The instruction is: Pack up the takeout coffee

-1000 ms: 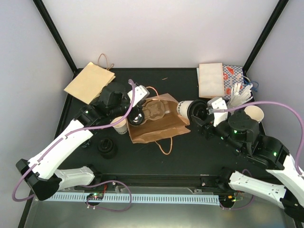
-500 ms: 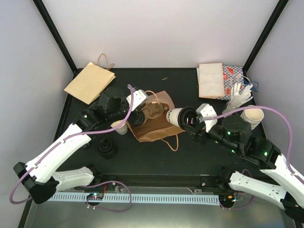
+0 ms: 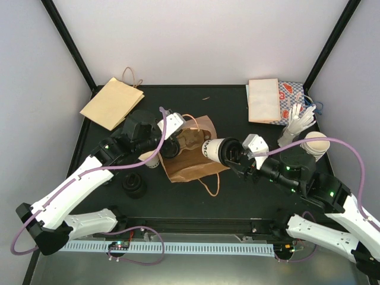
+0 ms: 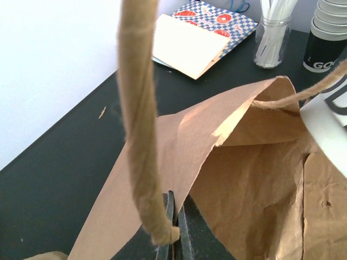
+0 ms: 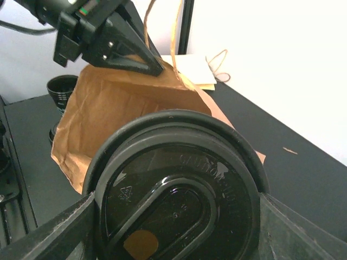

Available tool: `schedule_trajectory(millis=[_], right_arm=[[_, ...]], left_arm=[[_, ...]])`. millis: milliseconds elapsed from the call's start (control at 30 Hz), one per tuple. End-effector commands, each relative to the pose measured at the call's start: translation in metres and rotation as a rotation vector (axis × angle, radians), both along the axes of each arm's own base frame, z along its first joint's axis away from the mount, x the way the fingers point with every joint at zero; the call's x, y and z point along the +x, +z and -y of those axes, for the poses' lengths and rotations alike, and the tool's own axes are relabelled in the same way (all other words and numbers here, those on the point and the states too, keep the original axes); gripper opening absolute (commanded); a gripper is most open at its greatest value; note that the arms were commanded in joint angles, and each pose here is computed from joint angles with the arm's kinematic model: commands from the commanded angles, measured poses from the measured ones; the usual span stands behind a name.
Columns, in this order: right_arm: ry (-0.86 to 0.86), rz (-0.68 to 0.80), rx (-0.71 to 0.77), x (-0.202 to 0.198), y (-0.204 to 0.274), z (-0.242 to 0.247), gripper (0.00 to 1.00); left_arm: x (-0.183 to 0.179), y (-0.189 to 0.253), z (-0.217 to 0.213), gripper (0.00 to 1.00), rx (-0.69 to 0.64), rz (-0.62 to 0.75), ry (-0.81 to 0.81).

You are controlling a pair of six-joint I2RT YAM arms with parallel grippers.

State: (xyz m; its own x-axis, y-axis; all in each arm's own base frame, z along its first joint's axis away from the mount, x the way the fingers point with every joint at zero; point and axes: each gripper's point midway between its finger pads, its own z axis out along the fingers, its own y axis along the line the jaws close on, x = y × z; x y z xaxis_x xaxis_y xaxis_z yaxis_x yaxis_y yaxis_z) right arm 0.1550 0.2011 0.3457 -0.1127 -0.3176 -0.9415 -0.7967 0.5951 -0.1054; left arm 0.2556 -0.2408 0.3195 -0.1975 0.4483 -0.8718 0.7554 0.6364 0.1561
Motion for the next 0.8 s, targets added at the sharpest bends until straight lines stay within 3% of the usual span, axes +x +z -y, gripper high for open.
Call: schedule_trajectory(millis=[0,333,767], right_arm=[[0.039,0.066,0.068,-0.009,0.028,0.003,0.59],[0.171,0.061,0.068,-0.027,0.023,-0.010,0.58],[0.175,0.066,-0.027,-0.012,-0.005,-0.026,0.57]], left_arm=[[0.002,0.018,0.009,0.01,-0.036,0.038,-0.010],[0.003,0.017,0.019,0.01,-0.034,0.039,-0.023],[0.002,0.019,0.023,0.02,-0.028,0.045,-0.029]])
